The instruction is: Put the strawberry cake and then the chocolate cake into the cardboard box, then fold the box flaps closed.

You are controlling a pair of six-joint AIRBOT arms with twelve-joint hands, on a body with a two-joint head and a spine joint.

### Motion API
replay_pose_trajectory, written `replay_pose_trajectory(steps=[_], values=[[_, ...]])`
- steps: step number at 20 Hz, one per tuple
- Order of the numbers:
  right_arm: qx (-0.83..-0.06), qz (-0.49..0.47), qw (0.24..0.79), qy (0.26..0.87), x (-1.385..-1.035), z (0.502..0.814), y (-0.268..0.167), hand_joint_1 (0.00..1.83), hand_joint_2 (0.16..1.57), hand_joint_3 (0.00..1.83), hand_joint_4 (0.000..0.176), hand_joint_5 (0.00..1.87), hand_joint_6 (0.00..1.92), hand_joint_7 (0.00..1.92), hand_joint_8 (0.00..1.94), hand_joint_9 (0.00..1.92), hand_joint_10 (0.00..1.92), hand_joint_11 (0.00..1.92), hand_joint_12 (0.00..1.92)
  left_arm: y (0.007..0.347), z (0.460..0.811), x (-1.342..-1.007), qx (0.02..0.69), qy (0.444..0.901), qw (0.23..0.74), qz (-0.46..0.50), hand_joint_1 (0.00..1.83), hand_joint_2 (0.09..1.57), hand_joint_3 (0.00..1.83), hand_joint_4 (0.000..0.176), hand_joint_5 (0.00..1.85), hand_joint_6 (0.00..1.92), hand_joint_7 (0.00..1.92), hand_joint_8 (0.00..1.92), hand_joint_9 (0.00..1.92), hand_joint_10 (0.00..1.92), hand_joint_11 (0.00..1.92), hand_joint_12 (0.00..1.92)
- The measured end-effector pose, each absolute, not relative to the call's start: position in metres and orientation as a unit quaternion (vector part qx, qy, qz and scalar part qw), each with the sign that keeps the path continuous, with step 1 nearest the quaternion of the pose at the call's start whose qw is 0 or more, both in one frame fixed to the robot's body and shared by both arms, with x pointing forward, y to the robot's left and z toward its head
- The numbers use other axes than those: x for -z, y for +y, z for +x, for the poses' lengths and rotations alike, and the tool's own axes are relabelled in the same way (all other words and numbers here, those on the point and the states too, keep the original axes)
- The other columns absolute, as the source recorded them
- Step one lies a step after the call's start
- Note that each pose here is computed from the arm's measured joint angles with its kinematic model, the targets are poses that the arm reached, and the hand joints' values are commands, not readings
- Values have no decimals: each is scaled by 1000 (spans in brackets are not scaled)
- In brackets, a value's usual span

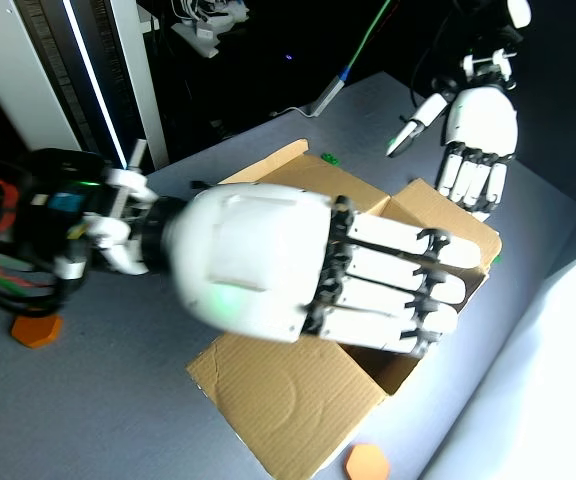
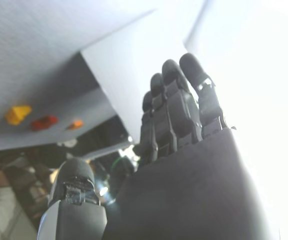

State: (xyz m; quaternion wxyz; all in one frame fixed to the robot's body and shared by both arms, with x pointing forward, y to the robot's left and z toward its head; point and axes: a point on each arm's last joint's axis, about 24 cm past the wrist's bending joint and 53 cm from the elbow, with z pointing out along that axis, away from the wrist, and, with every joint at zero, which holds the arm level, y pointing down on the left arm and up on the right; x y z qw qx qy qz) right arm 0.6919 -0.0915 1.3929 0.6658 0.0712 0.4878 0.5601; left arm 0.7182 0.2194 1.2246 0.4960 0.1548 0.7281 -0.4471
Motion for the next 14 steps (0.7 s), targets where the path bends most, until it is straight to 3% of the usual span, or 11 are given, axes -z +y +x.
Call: replay_pose_trajectory(steps=[3,7,11,14], values=[[-555,82,669,487,-1395,689,-108,331,1061,15,0,145,0,278,0,304,0,0,1005,221,719,-1247,451,713,510,169,0,1164,1,0,212,0,325,0,342,0,0,982],[-518,145,678,500,-1389,704,-168,12,1158,21,0,175,7,301,3,304,2,0,980,229,724,-1259,433,717,516,180,0,1163,1,0,199,0,317,0,331,0,0,983],[-467,136,692,533,-1363,701,-195,0,1169,10,0,194,8,289,0,283,0,0,931,213,722,-1288,444,694,531,198,0,1166,2,0,195,0,302,0,311,0,0,969],[-436,158,683,564,-1335,707,-214,0,1164,1,0,211,8,278,0,261,0,0,820,209,721,-1277,426,706,519,223,0,1179,5,0,186,2,283,2,297,3,0,943]])
